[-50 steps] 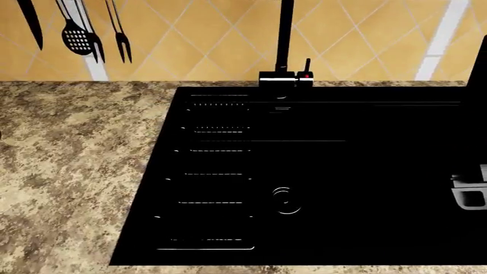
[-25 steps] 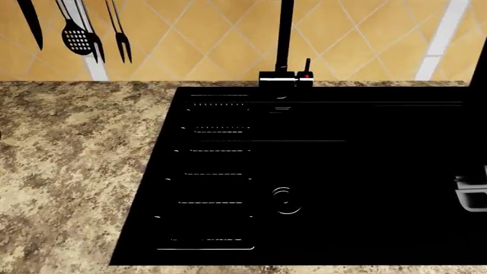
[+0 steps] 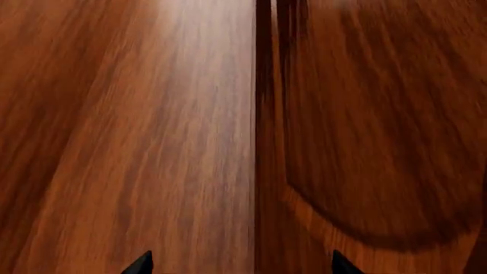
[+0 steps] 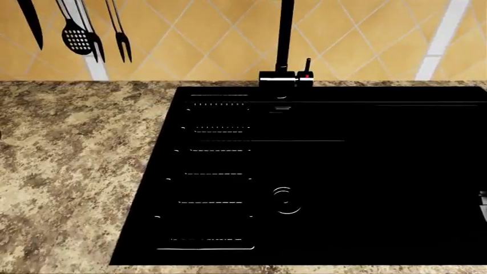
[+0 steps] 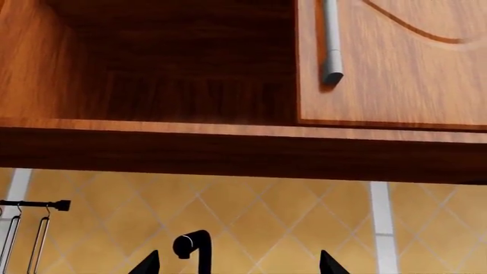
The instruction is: Pick the kettle from the counter and place it on the tray. Then pick the mug from the cabinet and place it on the tray. Then close the cabinet doors.
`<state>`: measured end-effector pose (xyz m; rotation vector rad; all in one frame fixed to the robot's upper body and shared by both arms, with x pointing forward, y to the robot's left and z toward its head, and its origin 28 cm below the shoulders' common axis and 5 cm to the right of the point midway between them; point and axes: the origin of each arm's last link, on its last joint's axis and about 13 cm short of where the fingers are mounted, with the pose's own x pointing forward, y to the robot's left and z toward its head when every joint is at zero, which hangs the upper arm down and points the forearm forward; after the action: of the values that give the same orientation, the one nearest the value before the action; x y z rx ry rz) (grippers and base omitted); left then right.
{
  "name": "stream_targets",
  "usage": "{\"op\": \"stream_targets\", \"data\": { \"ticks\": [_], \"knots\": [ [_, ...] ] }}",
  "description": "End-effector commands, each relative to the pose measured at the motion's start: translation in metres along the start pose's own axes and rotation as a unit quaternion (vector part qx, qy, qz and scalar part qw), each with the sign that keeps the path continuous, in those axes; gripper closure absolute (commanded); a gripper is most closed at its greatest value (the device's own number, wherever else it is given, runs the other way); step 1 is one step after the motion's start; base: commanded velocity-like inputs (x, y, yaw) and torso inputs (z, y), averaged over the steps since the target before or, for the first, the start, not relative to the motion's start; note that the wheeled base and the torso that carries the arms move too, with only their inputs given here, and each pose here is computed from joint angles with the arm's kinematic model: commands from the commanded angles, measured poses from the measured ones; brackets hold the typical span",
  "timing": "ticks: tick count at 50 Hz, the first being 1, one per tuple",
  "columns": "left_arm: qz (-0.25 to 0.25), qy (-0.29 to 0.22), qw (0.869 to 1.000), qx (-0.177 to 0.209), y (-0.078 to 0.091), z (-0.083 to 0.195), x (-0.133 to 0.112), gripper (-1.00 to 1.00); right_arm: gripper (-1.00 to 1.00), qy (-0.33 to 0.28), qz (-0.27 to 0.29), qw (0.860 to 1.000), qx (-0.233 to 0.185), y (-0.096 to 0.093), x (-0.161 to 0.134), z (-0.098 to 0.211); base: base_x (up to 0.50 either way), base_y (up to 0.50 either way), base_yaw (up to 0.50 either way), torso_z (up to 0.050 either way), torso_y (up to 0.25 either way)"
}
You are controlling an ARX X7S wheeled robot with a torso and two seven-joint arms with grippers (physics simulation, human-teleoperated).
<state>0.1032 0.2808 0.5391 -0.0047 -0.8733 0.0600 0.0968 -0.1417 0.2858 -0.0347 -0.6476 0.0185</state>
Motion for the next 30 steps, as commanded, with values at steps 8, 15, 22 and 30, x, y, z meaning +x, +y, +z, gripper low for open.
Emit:
{"op": "stream_targets", "data": {
  "ticks": [8, 15, 22, 30],
  "knots": [
    [-0.158, 0.005, 0.981, -0.115, -0.056, -0.005, 0.014, -1.00, -1.00, 0.003, -0.006, 1.000, 0.000, -0.002, -0.004, -0.004, 0.00, 0.00, 0.00, 0.001, 0.000],
    [-0.196, 0.010, 0.966, -0.166, -0.071, -0.004, 0.021, -1.00, -1.00, 0.003, -0.004, 1.000, 0.009, -0.001, -0.004, -0.005, 0.00, 0.00, 0.00, 0.001, 0.000],
    [-0.230, 0.015, 0.958, -0.173, -0.087, -0.003, 0.026, -1.00, -1.00, 0.003, 0.003, 1.000, 0.009, 0.000, -0.004, -0.005, 0.00, 0.00, 0.00, 0.000, 0.000],
    [-0.241, 0.023, 0.955, -0.170, -0.099, -0.006, 0.031, -1.00, -1.00, -0.001, 0.008, 1.000, 0.009, -0.001, -0.004, -0.001, 0.00, 0.00, 0.00, 0.001, 0.000]
  ]
}}
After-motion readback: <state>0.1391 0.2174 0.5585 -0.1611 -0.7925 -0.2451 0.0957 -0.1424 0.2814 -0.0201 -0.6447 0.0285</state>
